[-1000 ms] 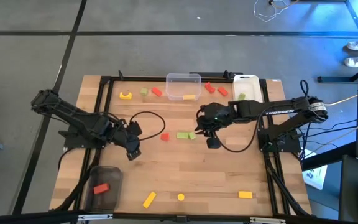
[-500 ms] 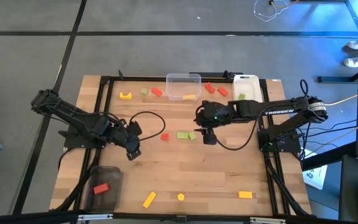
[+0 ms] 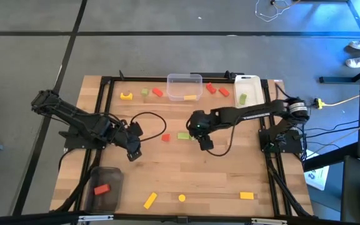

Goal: Sort & place blocks by color
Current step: Put the green squared block into the white bin

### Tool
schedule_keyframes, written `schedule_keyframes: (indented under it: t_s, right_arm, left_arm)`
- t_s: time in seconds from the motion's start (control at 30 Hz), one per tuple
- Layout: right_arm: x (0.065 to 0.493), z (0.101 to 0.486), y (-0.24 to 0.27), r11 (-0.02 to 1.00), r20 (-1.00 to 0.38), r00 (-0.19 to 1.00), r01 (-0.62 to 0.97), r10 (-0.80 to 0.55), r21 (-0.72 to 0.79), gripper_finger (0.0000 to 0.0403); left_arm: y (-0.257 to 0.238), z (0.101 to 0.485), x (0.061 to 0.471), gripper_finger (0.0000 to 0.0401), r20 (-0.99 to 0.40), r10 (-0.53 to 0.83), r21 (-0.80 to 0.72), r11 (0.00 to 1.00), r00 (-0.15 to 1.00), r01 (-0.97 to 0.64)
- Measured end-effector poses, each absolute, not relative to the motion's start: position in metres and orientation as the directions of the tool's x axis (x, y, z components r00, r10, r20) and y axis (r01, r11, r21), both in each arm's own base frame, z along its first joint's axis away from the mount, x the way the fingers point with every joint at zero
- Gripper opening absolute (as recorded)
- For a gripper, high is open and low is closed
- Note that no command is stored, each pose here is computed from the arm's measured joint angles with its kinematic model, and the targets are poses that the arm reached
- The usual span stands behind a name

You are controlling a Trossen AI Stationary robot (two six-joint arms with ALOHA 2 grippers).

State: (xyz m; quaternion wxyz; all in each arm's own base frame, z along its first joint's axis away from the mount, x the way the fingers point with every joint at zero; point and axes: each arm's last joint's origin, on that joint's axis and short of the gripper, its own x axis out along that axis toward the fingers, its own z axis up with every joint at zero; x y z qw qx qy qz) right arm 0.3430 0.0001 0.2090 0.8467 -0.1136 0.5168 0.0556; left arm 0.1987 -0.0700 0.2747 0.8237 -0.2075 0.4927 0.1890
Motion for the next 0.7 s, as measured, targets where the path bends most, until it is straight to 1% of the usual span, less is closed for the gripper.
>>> schedule_keyframes:
  t_s: [0.23, 0.3, 0.4, 0.47, 0.7]
  right_arm:
    - [0.352, 0.183, -0.012, 0.968, -0.917, 0.397, -0.213, -0.035, -0.129, 0.0214]
    - [0.353, 0.179, -0.015, 0.968, -0.92, 0.393, -0.227, -0.006, -0.103, 0.0214]
    - [0.354, 0.177, -0.018, 0.964, -0.913, 0.399, -0.264, 0.082, -0.028, 0.0214]
    - [0.355, 0.178, -0.019, 0.962, -0.907, 0.411, -0.27, 0.089, -0.028, 0.0214]
    - [0.357, 0.169, -0.025, 0.965, -0.915, 0.389, -0.263, 0.102, -0.005, 0.0214]
  left_arm:
    - [-0.07, 0.275, 0.199, 0.0186, -0.89, 0.106, -0.157, 0.842, 0.443, -0.516]
    - [-0.07, 0.275, 0.199, 0.0186, -0.89, 0.106, -0.157, 0.842, 0.443, -0.516]
    - [-0.07, 0.275, 0.199, 0.0186, -0.89, 0.106, -0.157, 0.842, 0.443, -0.516]
    - [-0.07, 0.275, 0.199, 0.0186, -0.89, 0.106, -0.157, 0.842, 0.443, -0.516]
    - [-0.07, 0.275, 0.199, 0.0186, -0.89, 0.106, -0.157, 0.842, 0.443, -0.516]
